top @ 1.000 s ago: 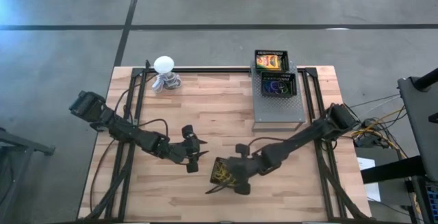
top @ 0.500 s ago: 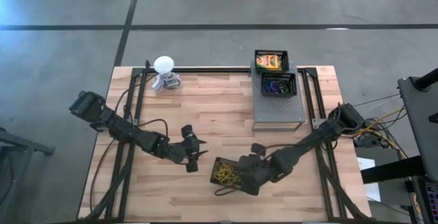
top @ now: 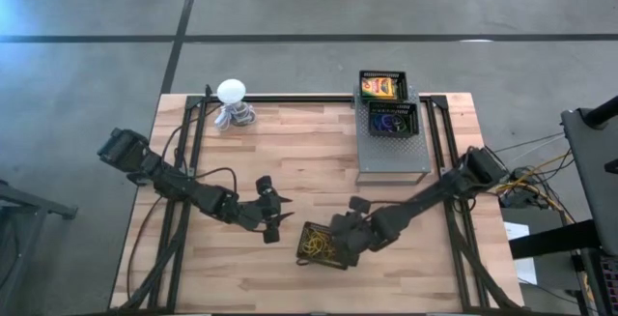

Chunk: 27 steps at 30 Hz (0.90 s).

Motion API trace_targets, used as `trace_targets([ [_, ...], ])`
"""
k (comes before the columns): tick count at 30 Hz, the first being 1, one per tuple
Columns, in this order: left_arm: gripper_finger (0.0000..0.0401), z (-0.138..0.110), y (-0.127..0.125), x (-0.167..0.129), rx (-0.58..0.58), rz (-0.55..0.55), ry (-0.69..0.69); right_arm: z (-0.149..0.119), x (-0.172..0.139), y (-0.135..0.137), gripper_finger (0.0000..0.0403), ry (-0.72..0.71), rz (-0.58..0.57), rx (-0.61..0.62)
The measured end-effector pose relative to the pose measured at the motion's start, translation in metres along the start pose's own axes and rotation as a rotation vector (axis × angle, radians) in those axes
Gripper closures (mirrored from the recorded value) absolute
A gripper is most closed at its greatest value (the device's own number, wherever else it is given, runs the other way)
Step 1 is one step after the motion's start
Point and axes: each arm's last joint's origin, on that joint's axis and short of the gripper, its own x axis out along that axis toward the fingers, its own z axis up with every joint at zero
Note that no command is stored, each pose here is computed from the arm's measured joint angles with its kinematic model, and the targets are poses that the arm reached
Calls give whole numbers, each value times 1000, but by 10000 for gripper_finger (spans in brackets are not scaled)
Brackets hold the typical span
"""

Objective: Pick & Place Office Desk Supplies
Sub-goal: Adjust the black bin on the shelf

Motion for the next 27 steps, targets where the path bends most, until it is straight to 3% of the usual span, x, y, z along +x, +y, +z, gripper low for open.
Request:
trace_targets([
  [12, 233, 0, 0, 0, 1, 0, 1, 1, 14, -9, 385, 16, 42, -75],
  [15, 233, 0, 0, 0, 1, 0, 1, 4, 8, -10, 389, 3, 56, -100],
  [21, 233, -1, 0, 0, 2, 0, 2, 14, -39, -26, 392, -53, 100, -149],
  [27, 233, -1, 0, 0, 0, 0, -1, 21, -107, -81, 393, -92, 91, -98],
])
